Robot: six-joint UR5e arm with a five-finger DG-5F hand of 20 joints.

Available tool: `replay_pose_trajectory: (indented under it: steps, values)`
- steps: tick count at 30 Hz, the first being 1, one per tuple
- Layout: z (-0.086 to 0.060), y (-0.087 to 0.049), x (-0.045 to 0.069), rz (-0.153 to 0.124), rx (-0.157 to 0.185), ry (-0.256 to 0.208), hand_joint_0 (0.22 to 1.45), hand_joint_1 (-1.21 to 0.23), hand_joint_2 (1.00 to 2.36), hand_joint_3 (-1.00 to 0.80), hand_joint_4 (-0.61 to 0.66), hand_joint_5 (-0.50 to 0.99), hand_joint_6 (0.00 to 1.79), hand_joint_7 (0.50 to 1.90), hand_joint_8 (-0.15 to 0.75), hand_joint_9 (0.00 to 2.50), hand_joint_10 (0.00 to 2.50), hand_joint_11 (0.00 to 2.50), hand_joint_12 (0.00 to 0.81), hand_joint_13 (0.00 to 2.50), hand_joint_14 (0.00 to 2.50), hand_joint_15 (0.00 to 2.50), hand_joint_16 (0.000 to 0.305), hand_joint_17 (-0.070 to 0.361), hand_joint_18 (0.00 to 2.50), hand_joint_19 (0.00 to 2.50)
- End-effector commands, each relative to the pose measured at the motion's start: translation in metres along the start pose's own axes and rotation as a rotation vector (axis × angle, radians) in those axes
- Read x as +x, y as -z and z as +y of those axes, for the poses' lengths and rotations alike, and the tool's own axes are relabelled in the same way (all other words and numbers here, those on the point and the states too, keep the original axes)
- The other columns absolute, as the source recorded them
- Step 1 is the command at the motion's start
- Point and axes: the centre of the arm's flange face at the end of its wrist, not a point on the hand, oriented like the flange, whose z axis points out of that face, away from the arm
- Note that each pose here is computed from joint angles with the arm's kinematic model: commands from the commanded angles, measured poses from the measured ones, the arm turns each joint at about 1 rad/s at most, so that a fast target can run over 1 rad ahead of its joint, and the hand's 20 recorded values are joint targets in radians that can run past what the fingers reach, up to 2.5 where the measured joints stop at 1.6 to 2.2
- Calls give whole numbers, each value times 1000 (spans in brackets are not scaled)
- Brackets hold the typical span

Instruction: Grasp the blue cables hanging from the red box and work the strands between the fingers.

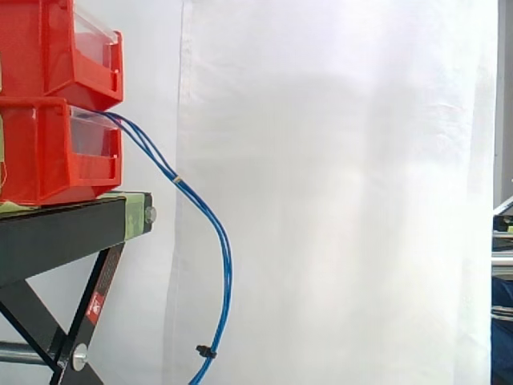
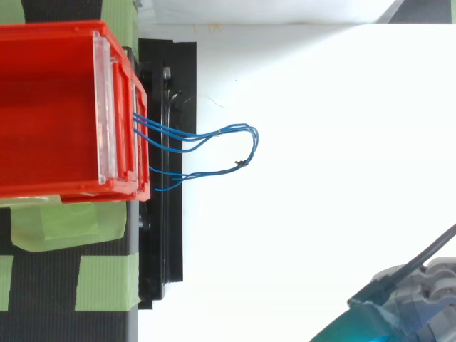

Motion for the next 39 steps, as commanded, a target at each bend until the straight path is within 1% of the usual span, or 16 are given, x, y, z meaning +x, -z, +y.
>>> replay_pose_trajectory:
  steps: [1,5,8,27,28,29,30,31,32,33,36,39]
  values:
    - [0,0,0,0,1,0,745,-396,1000,-1000,184,-357,7,706,341,113,5,290,400,0,5,250,75,168,0,260]
    - [0,0,0,2,1,0,745,-397,1000,-1000,184,-357,6,706,341,113,7,291,400,0,5,250,75,168,0,260]
    - [0,0,-2,-3,1,-1,746,-397,1000,-1000,183,-357,6,706,341,113,5,291,399,0,5,247,75,168,0,260]
    - [-2,0,-3,-4,4,4,745,-397,1000,-1000,184,-357,7,708,341,113,5,286,399,0,5,249,75,168,0,260]
    - [-3,0,-3,-3,8,6,746,-397,1000,-1000,183,-357,6,704,341,114,7,290,399,0,5,246,75,168,0,264]
    - [-11,2,-3,-3,22,5,745,-398,1000,-1000,183,-356,6,707,341,114,5,292,399,0,5,242,75,168,0,260]
    - [-14,2,-3,-1,28,5,746,-398,1000,-1000,183,-356,6,706,341,114,5,292,398,0,5,243,75,168,0,265]
    - [-23,4,-3,0,42,9,746,-398,1000,-1000,183,-356,6,706,341,114,5,292,398,0,5,243,75,168,0,260]
    - [-26,4,-3,0,45,6,746,-398,1000,-1000,183,-356,6,704,341,114,5,289,399,0,5,246,75,168,0,260]
    - [-30,3,-2,-1,41,1,746,-398,1000,-1000,184,-356,6,704,341,114,5,290,399,0,5,243,75,168,0,259]
    - [-29,2,-2,-2,28,-11,746,-398,1000,-1000,184,-357,6,708,341,114,5,286,399,0,5,242,74,167,0,264]
    - [-29,2,-3,-9,27,-9,745,-397,1000,-1000,184,-357,6,708,341,113,5,294,399,0,6,245,74,167,0,264]
